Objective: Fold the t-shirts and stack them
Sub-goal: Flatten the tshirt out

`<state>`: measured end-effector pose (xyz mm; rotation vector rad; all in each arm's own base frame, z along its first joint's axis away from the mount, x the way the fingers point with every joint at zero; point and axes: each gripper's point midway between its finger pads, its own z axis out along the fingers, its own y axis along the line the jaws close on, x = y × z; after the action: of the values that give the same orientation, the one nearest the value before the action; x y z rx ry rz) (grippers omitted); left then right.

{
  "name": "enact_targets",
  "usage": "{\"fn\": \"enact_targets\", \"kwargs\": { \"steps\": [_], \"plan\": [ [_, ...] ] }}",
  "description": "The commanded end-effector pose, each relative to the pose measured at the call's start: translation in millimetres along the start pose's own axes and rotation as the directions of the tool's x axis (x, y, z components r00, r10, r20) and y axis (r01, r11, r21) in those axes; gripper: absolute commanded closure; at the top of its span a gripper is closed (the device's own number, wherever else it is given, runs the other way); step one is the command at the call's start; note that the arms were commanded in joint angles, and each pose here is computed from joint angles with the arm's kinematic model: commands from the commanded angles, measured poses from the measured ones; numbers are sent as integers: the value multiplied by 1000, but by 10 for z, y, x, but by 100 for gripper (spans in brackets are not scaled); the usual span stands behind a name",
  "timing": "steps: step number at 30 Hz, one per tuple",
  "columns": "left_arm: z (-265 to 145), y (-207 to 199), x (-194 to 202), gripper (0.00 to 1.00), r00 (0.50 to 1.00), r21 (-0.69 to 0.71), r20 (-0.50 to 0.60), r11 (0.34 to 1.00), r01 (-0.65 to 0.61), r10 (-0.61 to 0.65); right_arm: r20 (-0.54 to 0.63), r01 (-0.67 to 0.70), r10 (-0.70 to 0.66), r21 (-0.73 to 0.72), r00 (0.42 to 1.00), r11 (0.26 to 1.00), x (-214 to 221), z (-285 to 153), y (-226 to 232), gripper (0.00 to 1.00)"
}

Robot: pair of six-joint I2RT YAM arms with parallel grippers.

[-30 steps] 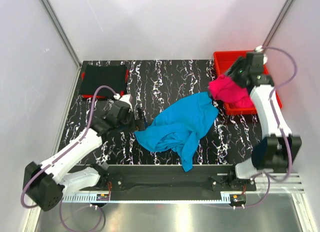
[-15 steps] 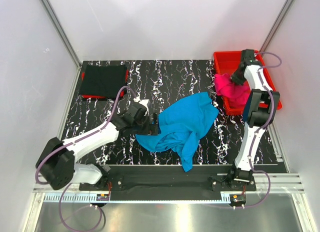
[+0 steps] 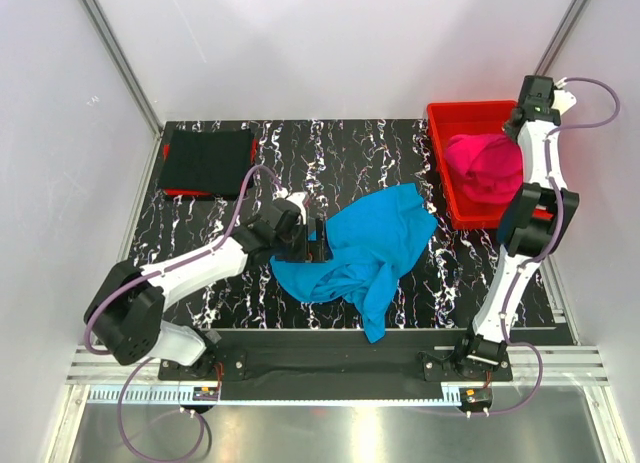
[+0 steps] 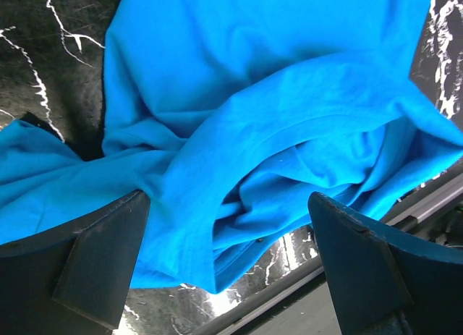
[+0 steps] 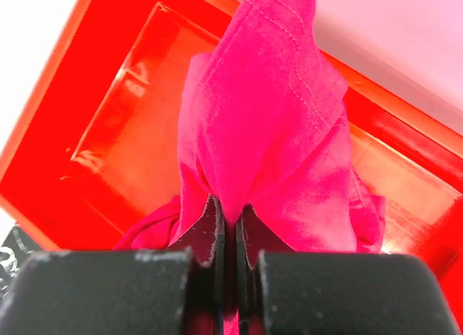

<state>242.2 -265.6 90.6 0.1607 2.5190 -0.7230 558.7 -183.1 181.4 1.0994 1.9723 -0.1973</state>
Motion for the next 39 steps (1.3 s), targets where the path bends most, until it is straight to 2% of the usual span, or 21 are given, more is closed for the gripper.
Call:
{"fn": "enact_targets", "kwargs": {
  "steps": [1,4,6,7,8,12,14,16,17,18,20,22,23,24,26,27,29,30,32,37,39],
  "plan": [
    [-136,-284,-235,3,995,73,96,997,-6,-1,64,6,-8,38,998,999,-35,127,13,100],
    [-241,-290,-305,3,992,39,122,999,-32,27,16,42,-44,76,999,996,69,253,-21,89],
    [-320,-257,-342,3,990,10,133,999,-39,37,48,36,-42,122,998,992,-112,172,-50,73],
    [-354,-217,-392,3,987,-19,156,999,-38,40,19,55,-59,159,998,986,-89,121,-121,59],
    [-416,-207,-421,3,984,-28,173,999,-39,43,8,67,-69,174,998,982,-86,79,-160,54],
    [-578,-32,-478,3,976,-128,207,991,-42,68,-38,95,-92,92,995,991,-122,-388,-106,29],
    [-593,9,-433,3,977,-136,202,990,-45,72,-98,118,-113,54,989,992,83,-549,-94,19],
    [-556,60,-321,5,982,-132,174,990,-46,69,-86,146,-151,-55,985,988,154,-962,149,18],
    [-545,71,-277,6,984,-130,162,990,-48,69,-148,178,-190,-89,971,980,445,-1022,165,19],
    [-530,60,-228,9,988,-117,143,992,-45,62,-139,196,-216,-148,966,970,497,-1279,269,19],
    [-515,71,-125,11,992,-103,117,994,-37,49,-240,259,-317,-245,917,934,1115,-1541,393,20],
    [-494,45,-21,12,995,-77,92,996,-42,49,-247,289,-399,-384,883,877,1558,-2059,608,23],
    [-458,84,73,13,996,-77,74,996,-35,41,-313,315,-449,-395,837,863,1973,-2095,430,24],
    [-435,71,130,13,998,-61,57,998,-31,35,-287,299,-448,-440,847,847,2021,-2301,443,27],
    [-349,162,280,14,999,-67,35,998,-13,16,-358,336,-542,-497,761,800,2643,-2515,208,29],
    [-316,131,384,15,1000,-38,5,999,6,-6,-346,324,-556,-540,756,777,2723,-2687,187,32],
    [-237,118,487,16,999,-3,-4,999,37,-37,-379,355,-645,-600,664,717,3201,-2901,-75,34],
    [-220,64,514,16,999,23,-9,999,38,-37,-377,350,-648,-610,661,711,3249,-3020,-151,34],
    [-141,28,546,15,999,32,-18,999,37,-36,-399,365,-693,-635,600,681,3550,-3171,-393,34],
    [47,-8,697,12,996,-13,-88,1000,4,-5,-459,313,-655,-619,601,721,3859,-3362,-782,31],
    [122,21,754,19,994,-35,-106,999,9,-12,-469,274,-647,-639,602,718,3954,-3448,-800,30]
  ]
}}
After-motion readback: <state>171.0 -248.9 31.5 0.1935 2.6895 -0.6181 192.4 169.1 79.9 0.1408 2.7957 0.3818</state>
